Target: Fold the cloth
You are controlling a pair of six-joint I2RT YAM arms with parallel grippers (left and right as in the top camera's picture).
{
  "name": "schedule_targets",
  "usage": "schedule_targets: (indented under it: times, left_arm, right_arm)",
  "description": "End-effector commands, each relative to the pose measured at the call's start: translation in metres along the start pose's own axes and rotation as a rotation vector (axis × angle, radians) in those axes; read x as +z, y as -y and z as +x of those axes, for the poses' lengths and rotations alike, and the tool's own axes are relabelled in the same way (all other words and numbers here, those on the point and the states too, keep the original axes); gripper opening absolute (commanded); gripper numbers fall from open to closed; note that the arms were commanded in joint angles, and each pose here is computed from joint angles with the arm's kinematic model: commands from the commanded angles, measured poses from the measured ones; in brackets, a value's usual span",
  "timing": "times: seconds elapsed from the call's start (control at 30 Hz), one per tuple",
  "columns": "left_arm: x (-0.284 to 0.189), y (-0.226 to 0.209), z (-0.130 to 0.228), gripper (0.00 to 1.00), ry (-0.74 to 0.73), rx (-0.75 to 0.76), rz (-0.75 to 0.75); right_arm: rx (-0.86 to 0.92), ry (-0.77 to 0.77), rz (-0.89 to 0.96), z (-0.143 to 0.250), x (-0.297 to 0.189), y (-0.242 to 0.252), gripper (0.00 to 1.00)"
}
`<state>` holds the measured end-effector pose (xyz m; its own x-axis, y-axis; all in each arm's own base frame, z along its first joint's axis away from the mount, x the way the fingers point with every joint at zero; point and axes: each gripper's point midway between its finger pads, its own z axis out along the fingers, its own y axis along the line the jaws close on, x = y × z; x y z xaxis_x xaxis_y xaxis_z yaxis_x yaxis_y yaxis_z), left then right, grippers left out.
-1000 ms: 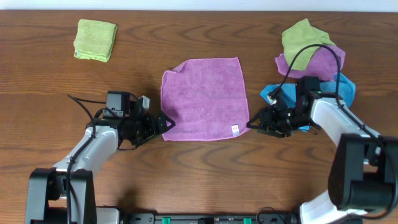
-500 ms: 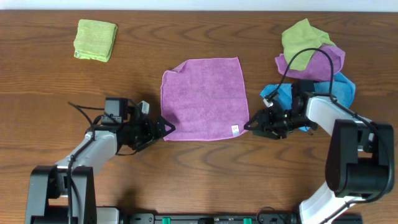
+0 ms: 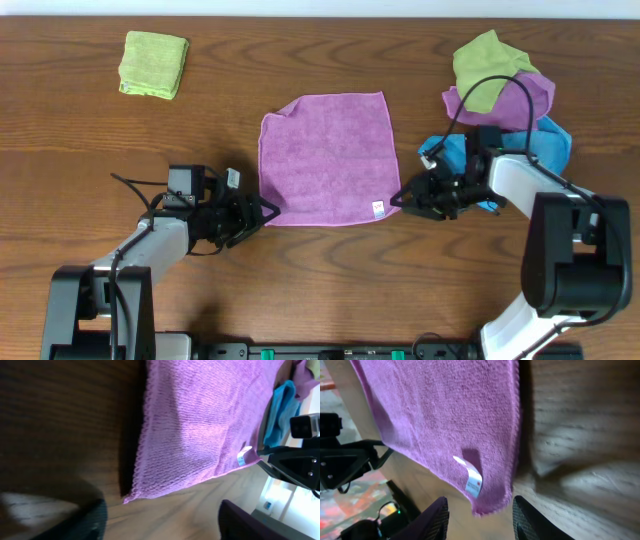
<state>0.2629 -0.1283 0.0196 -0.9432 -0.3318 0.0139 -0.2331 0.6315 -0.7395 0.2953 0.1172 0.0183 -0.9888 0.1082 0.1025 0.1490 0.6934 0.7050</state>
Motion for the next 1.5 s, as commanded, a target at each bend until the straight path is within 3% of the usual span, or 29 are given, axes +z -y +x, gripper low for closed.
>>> schedule_targets:
  times: [0.0, 0.33, 0.57, 0.7, 0.8, 0.9, 1.07, 1.17, 1.33, 1.47]
  left_arm:
    - [0.002, -0.012, 0.001, 0.68, 0.01, -0.055, -0.045]
    - [0.004, -0.009, -0.01, 0.7, 0.055, -0.059, -0.039]
    - [0.018, -0.006, 0.0, 0.68, -0.004, -0.076, -0.013]
    - [0.018, -0.002, 0.0, 0.44, -0.011, -0.079, 0.006]
    - [0.018, -0.002, 0.0, 0.25, -0.011, -0.105, 0.005]
    - [0.018, -0.002, 0.0, 0.06, -0.008, -0.125, 0.006]
    - [0.018, 0.003, -0.004, 0.06, 0.0, -0.122, 0.027]
    - [0.016, 0.024, -0.011, 0.06, 0.007, -0.089, 0.127]
    - [0.008, 0.056, -0.042, 0.06, 0.111, -0.03, 0.247]
    - [0.004, 0.063, -0.06, 0.06, 0.186, -0.016, 0.249]
  right_arm:
    - [0.023, -0.01, 0.006, 0.001, 0.008, -0.003, 0.43]
    - [0.03, -0.007, 0.036, 0.001, 0.008, 0.002, 0.4]
    - [0.046, -0.016, 0.067, 0.005, 0.008, 0.008, 0.35]
    - [0.048, -0.019, 0.068, 0.005, 0.008, 0.008, 0.27]
    - [0.052, -0.02, 0.068, 0.006, 0.008, 0.008, 0.02]
    - [0.07, -0.02, 0.068, 0.006, 0.008, 0.008, 0.02]
    - [0.062, -0.018, 0.016, 0.004, 0.005, -0.004, 0.01]
    - [0.048, -0.009, -0.004, 0.002, 0.001, -0.012, 0.01]
    - [-0.027, 0.059, -0.016, -0.007, -0.017, -0.032, 0.01]
    - [-0.111, 0.143, -0.027, -0.019, -0.035, -0.053, 0.02]
